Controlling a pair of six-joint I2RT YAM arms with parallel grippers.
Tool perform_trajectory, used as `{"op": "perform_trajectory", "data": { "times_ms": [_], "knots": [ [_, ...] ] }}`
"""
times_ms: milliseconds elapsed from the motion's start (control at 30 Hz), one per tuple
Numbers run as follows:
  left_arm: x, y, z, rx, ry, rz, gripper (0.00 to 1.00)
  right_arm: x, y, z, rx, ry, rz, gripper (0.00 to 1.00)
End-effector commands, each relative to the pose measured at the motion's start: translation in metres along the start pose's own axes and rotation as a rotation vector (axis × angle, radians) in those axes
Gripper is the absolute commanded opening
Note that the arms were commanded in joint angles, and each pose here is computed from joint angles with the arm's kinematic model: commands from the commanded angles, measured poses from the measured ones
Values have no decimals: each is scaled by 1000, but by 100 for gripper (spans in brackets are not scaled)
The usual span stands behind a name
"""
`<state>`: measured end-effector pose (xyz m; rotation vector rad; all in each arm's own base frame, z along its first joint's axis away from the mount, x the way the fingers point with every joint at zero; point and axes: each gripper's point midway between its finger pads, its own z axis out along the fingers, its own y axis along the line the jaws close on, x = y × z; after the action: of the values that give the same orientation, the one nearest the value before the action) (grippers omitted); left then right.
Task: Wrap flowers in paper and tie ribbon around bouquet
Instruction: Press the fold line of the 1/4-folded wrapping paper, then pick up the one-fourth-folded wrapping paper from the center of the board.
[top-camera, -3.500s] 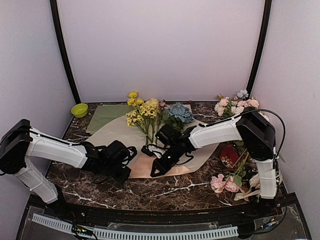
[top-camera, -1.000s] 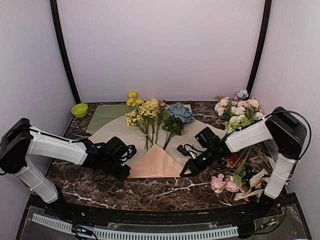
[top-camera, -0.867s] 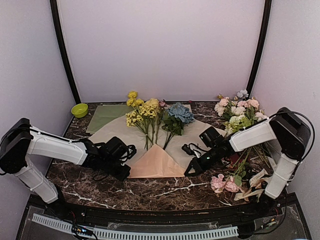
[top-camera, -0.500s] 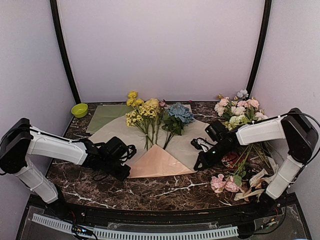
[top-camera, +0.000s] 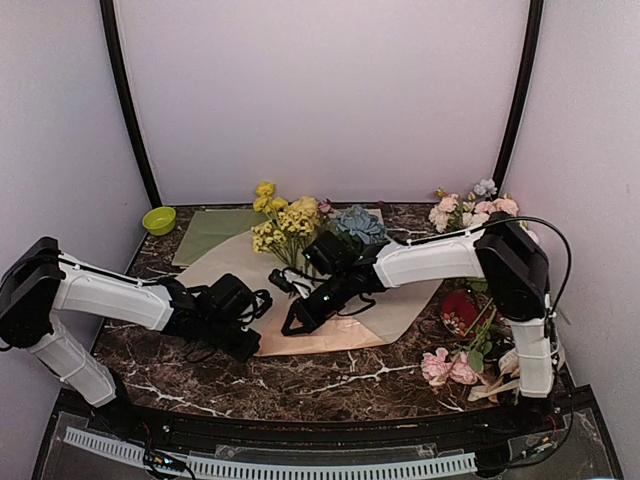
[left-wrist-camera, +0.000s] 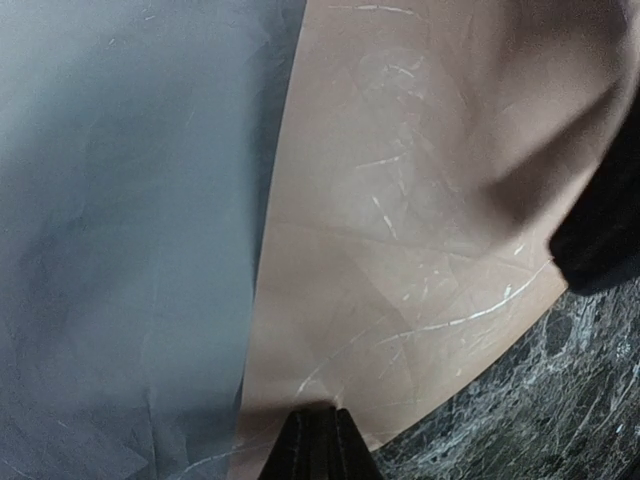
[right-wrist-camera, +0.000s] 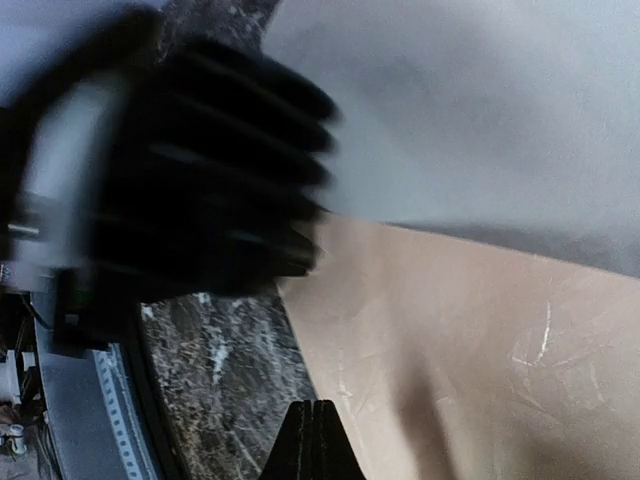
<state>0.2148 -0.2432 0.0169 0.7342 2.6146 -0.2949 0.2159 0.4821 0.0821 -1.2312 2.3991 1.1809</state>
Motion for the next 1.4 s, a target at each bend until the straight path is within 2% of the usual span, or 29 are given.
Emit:
{"op": "perform_trajectory", "data": {
  "times_ms": [0, 167, 200, 300, 400, 500, 667, 833, 1000, 1233, 1367],
  "knots": [
    [21, 5, 2, -1, 61, 2, 8, 20, -21, 23, -7, 78, 70, 0],
    [9, -2, -8, 35, 20, -8, 11, 47, -43, 36, 49, 143, 122, 0],
    [4, -4, -13, 48, 5, -13, 15, 50, -45, 36, 55, 151, 128, 0],
    [-19, -9, -37, 102, -89, -77, 38, 56, -47, 36, 61, 157, 141, 0],
    [-38, 9, -67, 154, -190, -277, 56, 56, -47, 35, 63, 153, 143, 0],
    [-27, 55, -75, 93, -196, -529, 64, 55, -46, 35, 59, 150, 143, 0],
    [10, 93, -60, 101, -132, -834, 70, 56, -44, 34, 58, 150, 134, 0],
    [27, 102, -41, 170, -128, -1017, 70, 55, -45, 32, 65, 144, 128, 0],
    [32, 108, -30, 161, -156, -1071, 71, 59, -44, 32, 59, 144, 133, 0],
    [26, 111, -23, 173, -184, -1049, 71, 57, -44, 32, 58, 145, 123, 0],
    [13, 115, -27, 178, -254, -1007, 64, 57, -44, 33, 54, 148, 120, 0]
  ]
}}
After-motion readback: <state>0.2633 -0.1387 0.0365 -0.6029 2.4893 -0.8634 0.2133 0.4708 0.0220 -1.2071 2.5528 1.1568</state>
